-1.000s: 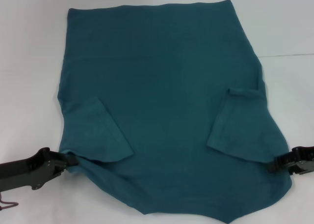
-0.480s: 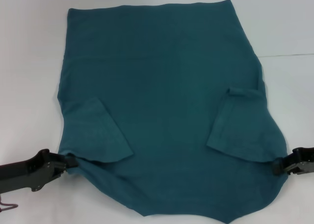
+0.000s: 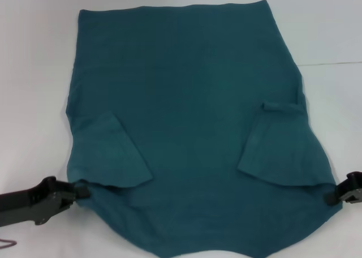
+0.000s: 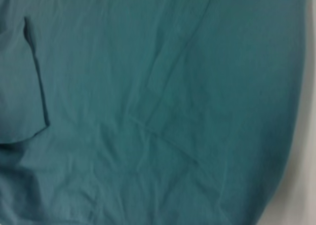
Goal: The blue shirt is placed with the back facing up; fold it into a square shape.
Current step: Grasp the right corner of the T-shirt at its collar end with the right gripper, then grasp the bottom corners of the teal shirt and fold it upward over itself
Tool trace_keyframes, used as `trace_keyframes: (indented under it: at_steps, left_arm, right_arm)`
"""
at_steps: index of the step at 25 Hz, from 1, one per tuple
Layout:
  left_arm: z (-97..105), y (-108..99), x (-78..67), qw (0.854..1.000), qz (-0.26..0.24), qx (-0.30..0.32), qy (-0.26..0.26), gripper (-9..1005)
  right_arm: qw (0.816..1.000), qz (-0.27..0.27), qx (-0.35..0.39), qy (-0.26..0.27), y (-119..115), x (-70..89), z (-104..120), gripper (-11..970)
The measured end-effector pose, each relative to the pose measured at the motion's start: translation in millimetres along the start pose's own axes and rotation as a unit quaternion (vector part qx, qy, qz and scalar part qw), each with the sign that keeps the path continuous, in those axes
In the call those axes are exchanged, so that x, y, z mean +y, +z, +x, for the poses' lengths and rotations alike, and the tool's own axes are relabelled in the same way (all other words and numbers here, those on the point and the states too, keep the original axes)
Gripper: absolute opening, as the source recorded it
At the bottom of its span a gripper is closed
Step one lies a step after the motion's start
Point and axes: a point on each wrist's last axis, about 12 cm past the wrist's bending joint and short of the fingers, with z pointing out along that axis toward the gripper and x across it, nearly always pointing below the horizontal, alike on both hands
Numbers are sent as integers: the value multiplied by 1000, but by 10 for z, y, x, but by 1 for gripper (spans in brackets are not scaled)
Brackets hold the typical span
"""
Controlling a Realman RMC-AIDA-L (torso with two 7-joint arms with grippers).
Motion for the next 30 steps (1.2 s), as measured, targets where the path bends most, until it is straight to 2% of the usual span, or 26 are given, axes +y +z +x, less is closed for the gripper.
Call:
trace_keyframes:
  at_steps: [7, 14, 26, 30]
  left_arm:
    - [94, -187, 28, 999, 7, 29, 17, 21]
    - [236, -301, 66, 997, -1, 77, 25, 21]
    - [467, -500, 136, 992, -10, 128, 15, 20]
    - [479, -514, 137, 991, -12, 135, 13, 20]
  right_arm:
    - [1000, -13, 8, 8, -116, -37, 82, 51]
    - [998, -33, 38, 24, -135, -77, 268, 51]
    - [994, -80, 55, 44, -168, -150, 579, 50]
    - [994, -87, 52, 44, -166, -165, 624, 50]
